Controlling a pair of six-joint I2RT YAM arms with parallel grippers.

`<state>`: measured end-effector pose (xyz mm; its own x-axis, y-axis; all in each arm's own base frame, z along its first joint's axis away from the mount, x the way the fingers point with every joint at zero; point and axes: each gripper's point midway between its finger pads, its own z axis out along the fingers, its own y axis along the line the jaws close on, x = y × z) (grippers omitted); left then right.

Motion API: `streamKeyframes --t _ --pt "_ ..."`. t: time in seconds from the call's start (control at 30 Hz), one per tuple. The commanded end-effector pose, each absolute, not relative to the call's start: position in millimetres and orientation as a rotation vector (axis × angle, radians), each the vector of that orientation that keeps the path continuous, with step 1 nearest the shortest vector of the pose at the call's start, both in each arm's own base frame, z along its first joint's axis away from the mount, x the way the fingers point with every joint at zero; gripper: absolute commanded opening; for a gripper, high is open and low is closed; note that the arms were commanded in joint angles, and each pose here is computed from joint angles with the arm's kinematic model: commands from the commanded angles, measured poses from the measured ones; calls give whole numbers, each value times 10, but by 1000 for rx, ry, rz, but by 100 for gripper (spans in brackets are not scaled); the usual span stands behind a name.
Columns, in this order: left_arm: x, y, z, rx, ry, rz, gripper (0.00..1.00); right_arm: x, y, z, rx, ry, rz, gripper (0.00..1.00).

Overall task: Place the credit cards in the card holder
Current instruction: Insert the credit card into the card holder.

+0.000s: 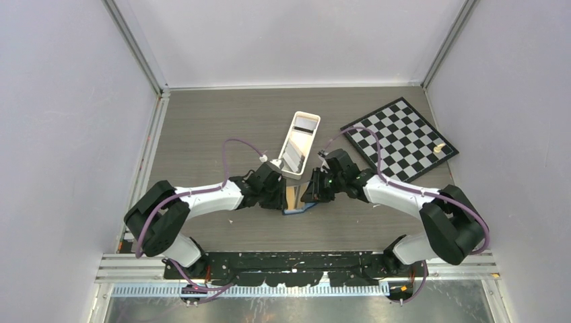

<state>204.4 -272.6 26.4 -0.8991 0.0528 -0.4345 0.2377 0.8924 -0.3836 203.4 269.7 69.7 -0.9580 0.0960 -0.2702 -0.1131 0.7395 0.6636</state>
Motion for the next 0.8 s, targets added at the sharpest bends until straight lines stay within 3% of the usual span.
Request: streamKeyframes --t 0.0,0.63,0.77 --pt "2014 -2732 236 211 2640 -630 39 2185 2857 798 -61 2590 1046 25" --pt "2012 -2691 259 193 2619 -652 35 2381 2712 526 93 2581 853 30" --pt "2016 -2668 209 192 2628 -635 35 2405 2608 478 114 2575 781 36"
